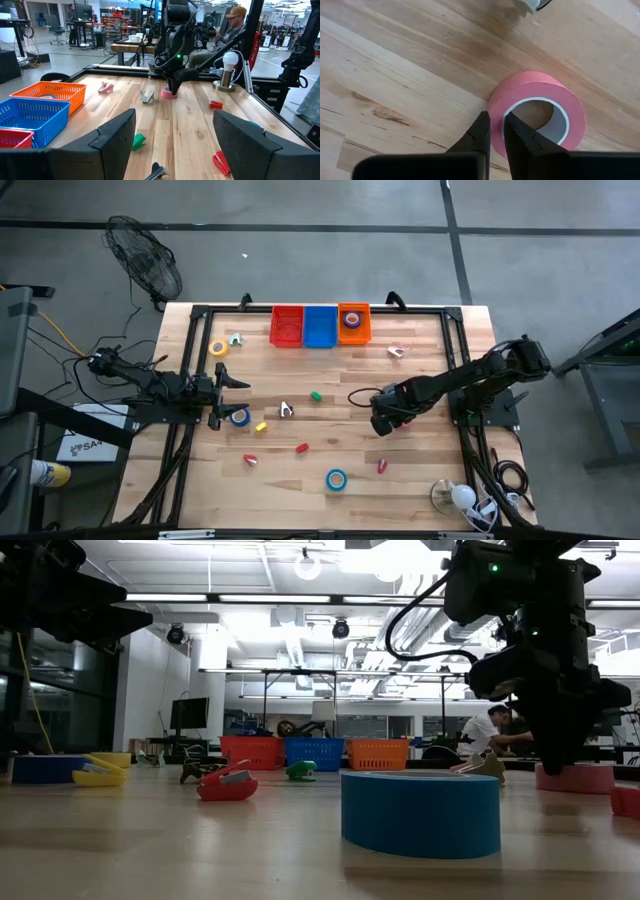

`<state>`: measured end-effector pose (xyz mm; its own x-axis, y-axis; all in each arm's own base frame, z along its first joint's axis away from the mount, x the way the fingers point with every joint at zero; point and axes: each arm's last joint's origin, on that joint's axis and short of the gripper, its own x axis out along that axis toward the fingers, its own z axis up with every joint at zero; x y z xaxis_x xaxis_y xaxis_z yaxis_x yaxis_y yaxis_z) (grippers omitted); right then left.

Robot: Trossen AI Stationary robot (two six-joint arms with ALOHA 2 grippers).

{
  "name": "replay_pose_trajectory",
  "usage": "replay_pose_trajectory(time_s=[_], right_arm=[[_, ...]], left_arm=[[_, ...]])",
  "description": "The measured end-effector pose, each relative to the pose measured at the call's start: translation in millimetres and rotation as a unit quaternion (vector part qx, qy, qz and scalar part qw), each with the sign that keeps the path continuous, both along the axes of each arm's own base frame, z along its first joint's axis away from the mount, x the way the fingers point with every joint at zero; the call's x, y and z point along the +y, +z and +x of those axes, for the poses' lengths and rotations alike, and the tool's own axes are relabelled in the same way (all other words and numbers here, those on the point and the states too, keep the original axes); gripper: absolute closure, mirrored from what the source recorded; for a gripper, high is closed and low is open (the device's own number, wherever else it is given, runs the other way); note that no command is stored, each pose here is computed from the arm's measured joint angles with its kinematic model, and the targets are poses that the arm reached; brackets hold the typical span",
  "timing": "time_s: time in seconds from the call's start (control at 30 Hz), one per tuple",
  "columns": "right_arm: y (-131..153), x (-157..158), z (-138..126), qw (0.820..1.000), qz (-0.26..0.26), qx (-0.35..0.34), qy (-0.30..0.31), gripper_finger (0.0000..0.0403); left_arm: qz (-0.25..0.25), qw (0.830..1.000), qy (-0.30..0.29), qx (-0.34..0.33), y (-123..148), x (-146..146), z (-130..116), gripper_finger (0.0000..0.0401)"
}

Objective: Pick and place Stapler, Stapler remover, tape
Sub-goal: Put the pink tape into the orange bin

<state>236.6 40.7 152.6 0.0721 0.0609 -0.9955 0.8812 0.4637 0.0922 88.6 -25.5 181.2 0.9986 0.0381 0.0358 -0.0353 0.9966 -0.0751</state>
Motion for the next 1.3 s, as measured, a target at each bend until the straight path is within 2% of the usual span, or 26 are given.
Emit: replay_pose_trajectory(time_s=[0.27, 0.57, 0.97, 1.3], right_arm=[[9.7, 1.1, 6.3, 1.0, 0.0, -0.01, 0.024, 0.0381], [46.6, -14.5, 23.9, 0.997, -0.029, -0.021, 0.065, 0.0381], [61.8, -88.6, 42.3, 0.98, -0.087, -0.109, 0.138, 0.0381], [69.8, -161.2, 39.8, 0.959, -0.131, -0.207, 0.143, 0.038]], left_arm=[[0.0, 1.0, 0.0, 0.0, 0.0, 0.0, 0.0, 0.0139], [0.0, 1.0, 0.0, 0.0, 0.0, 0.0, 0.0, 0.0139], [0.0, 1.0, 0.0, 0.0, 0.0, 0.0, 0.0, 0.0139], [0.0, 1.0, 0.0, 0.0, 0.0, 0.0, 0.0, 0.0139]])
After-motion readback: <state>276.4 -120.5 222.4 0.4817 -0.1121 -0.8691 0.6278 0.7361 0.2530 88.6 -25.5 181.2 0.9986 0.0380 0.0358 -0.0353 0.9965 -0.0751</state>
